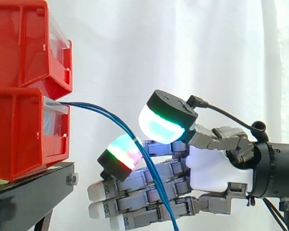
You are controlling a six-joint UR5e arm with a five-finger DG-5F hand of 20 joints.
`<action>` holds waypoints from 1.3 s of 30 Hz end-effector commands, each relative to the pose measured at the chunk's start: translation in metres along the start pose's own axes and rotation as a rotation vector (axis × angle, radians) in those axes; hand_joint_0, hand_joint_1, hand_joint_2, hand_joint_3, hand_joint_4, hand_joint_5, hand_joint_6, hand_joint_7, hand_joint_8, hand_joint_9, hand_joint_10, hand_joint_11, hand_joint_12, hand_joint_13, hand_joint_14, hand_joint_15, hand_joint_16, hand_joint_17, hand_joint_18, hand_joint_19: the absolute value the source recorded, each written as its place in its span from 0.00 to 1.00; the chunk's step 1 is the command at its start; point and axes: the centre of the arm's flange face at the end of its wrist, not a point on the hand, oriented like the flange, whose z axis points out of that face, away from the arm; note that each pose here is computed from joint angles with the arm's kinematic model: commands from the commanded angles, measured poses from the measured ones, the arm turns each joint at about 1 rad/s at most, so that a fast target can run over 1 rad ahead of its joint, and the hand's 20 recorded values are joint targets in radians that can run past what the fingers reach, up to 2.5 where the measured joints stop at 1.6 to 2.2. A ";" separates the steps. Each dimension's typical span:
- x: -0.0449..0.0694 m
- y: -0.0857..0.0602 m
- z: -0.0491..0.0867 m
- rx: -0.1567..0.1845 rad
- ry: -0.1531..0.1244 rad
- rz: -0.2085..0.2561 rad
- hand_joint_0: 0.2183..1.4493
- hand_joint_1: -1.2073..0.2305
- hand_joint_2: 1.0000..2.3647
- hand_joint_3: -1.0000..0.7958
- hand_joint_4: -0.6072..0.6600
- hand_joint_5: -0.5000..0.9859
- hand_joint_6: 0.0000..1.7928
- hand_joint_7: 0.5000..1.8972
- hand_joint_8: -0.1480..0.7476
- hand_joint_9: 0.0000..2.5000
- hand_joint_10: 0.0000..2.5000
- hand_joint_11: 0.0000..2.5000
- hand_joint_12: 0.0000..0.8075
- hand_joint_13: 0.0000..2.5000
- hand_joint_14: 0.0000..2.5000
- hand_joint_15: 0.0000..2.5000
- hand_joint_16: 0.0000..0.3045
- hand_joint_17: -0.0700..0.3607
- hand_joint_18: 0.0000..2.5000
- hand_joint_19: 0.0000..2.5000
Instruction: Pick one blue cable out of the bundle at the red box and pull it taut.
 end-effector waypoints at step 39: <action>0.018 -0.028 0.016 -0.036 -0.002 -0.093 0.24 0.33 0.00 0.28 0.65 0.24 0.37 0.42 0.53 0.21 0.00 0.10 0.41 0.15 0.00 0.06 0.18 0.45 0.12 0.09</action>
